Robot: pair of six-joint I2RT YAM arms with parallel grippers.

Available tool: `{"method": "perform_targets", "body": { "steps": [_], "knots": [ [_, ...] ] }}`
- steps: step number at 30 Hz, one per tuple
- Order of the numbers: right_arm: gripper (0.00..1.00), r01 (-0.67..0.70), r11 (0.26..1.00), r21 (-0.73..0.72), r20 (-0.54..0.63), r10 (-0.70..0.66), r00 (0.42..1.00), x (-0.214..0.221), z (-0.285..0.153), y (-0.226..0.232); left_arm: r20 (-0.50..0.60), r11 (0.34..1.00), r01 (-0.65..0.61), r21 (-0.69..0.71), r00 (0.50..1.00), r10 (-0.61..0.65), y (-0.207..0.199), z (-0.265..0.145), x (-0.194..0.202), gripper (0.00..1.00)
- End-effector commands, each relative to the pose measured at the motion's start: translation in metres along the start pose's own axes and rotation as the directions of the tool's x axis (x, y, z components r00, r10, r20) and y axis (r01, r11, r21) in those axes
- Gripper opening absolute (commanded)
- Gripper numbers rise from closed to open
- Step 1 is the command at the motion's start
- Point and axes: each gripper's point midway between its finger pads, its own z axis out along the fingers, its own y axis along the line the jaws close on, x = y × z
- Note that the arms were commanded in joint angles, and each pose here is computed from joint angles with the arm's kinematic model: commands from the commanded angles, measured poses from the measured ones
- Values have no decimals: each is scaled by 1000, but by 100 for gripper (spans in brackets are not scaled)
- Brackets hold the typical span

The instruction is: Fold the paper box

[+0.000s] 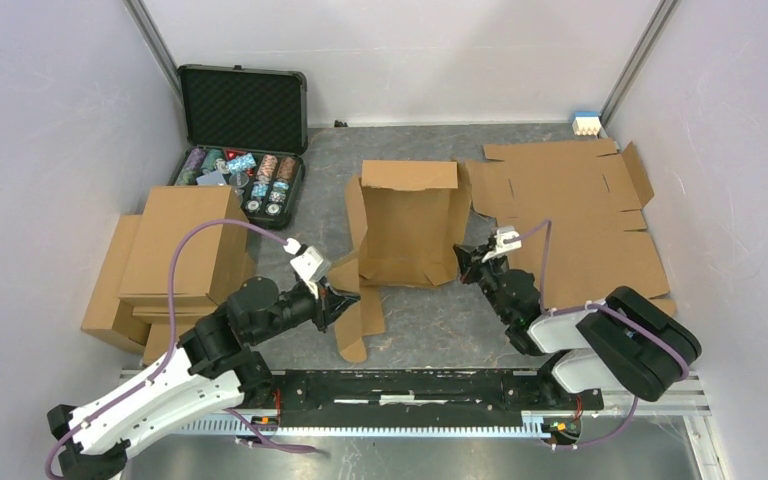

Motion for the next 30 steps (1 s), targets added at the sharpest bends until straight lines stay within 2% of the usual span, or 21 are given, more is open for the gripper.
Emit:
{"method": "perform_targets", "body": {
  "steps": [1,2,9,17,18,21,23,30],
  "knots": [
    [3,94,978,188,-18,-92,996,10,-16,-17,-49,998,-17,67,999,20,-10,8,13,13],
    [10,107,979,171,-28,-104,994,12,-16,-12,-55,997,-18,73,998,22,-11,9,14,13],
    [29,137,989,49,-74,-133,988,28,-26,12,-52,996,-38,76,998,43,-11,8,13,13],
    [27,250,957,-150,-50,-260,964,17,-18,47,-89,984,-55,168,993,71,-27,2,12,12],
    [31,256,952,-166,-50,-268,962,15,-16,51,-97,984,-60,167,992,77,-27,2,13,13],
    [49,280,943,-177,-63,-295,953,16,-11,51,-98,986,-66,155,992,82,-24,3,12,13],
    [53,265,934,-239,-60,-287,956,15,-9,58,-85,986,-62,154,994,75,-25,2,9,13],
    [72,235,926,-295,-67,-265,962,18,-8,62,-72,988,-70,140,994,80,-23,0,6,12]
  ]
}}
